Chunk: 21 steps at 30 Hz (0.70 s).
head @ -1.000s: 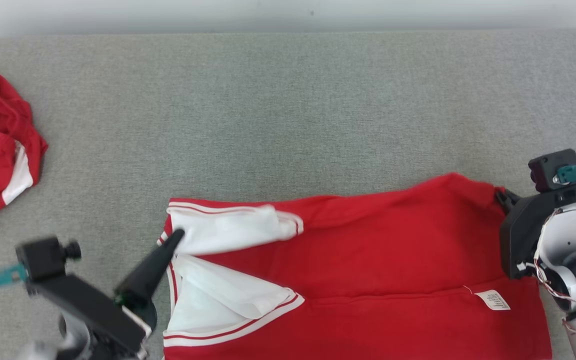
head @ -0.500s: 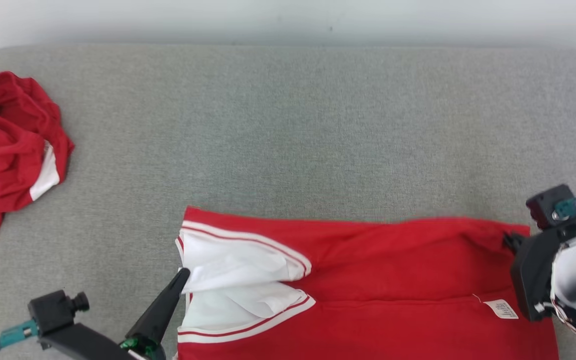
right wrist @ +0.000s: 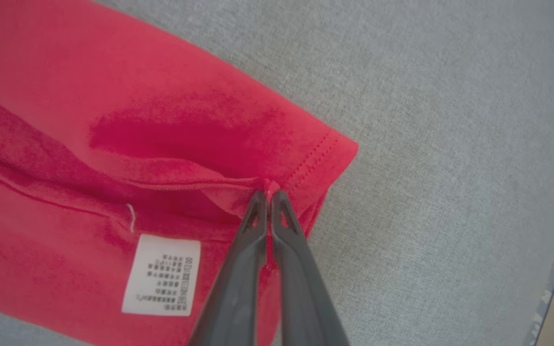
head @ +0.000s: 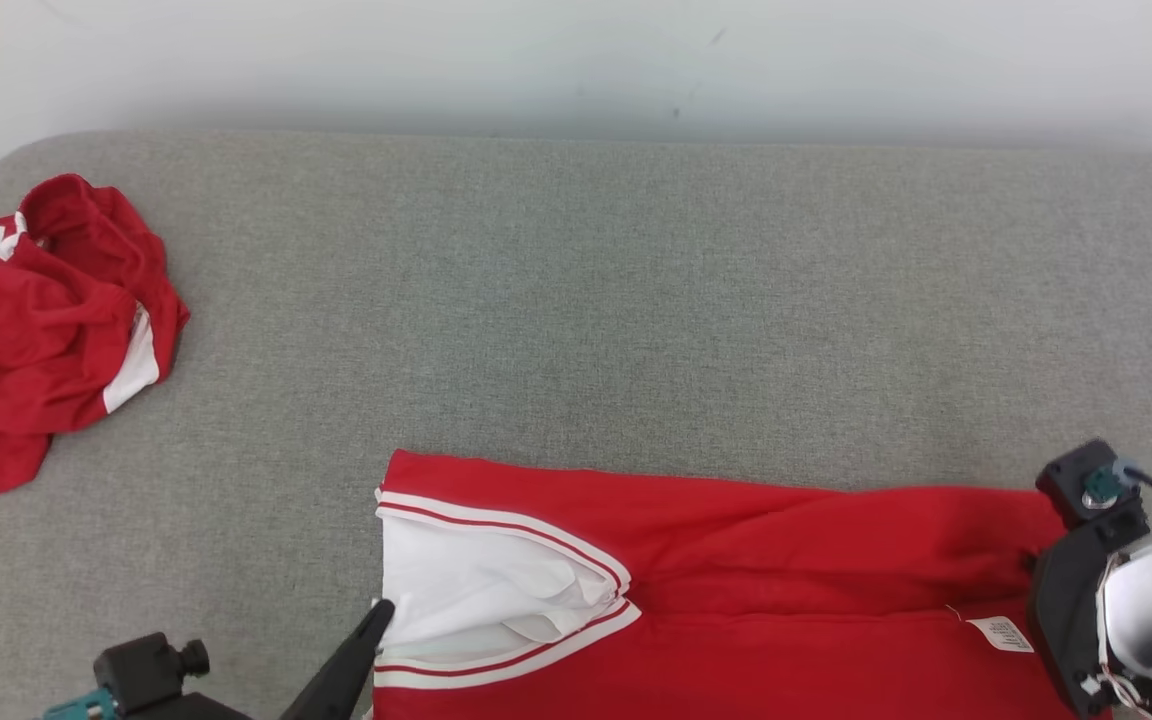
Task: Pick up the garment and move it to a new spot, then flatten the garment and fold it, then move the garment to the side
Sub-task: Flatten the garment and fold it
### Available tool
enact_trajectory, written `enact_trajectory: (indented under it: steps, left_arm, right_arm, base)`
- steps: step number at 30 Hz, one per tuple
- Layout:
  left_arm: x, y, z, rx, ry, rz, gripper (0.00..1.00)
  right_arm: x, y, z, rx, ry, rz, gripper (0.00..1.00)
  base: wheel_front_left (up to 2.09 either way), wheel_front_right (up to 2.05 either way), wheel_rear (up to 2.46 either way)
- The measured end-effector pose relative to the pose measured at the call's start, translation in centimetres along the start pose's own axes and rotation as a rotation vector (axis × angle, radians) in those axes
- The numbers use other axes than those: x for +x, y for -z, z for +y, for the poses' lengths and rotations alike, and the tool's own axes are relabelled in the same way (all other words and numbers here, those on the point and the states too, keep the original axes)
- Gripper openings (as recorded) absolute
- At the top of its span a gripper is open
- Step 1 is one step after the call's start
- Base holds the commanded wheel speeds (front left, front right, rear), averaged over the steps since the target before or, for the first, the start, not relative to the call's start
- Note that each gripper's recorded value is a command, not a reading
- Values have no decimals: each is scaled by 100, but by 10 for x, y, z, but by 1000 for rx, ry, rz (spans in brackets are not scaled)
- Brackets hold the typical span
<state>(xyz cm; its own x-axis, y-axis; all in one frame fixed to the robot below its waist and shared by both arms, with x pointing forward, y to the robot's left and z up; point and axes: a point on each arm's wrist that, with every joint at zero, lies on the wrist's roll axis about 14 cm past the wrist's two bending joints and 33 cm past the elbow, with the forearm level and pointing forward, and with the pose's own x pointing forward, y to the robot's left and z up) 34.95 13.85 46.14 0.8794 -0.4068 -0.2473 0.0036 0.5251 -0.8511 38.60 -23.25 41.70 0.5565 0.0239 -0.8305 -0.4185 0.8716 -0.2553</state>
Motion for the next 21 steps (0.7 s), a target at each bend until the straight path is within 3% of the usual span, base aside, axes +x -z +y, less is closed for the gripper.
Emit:
enact_trajectory:
  steps: [2, 3, 4, 7, 16, 17, 18, 21]
  left_arm:
    - [0, 4, 2, 2, -6, 4, 0]
    - [0, 6, 2, -4, -4, 3, 0]
    - [0, 7, 3, -8, -8, 2, 0]
    - [-2, 9, 10, 2, -30, 4, 0]
    - [-12, 21, 22, 52, -71, 16, 0]
    - [-14, 23, 23, 63, -75, 13, 35]
    - [-16, 23, 23, 76, -78, 1, 100]
    - [-20, 20, 23, 113, -78, -32, 100]
  right_arm:
    - [1, 7, 1, -1, 2, 24, 39]
    - [1, 11, 1, 1, 3, 38, 47]
    - [1, 14, 1, 4, 5, 48, 46]
    - [0, 15, -3, 26, 20, 41, 100]
    - [-15, 2, -7, 143, 53, -98, 100]
    - [-19, 0, -8, 170, 59, -126, 100]
    - [-23, -2, -8, 200, 64, -159, 100]
    - [-36, -9, -8, 285, 78, -262, 100]
  base:
    - [0, 0, 0]
    - [0, 0, 0]
    - [0, 0, 0]
    - [0, 0, 0]
    - [0, 0, 0]
    - [0, 0, 0]
    - [0, 0, 0]
    - [0, 0, 0]
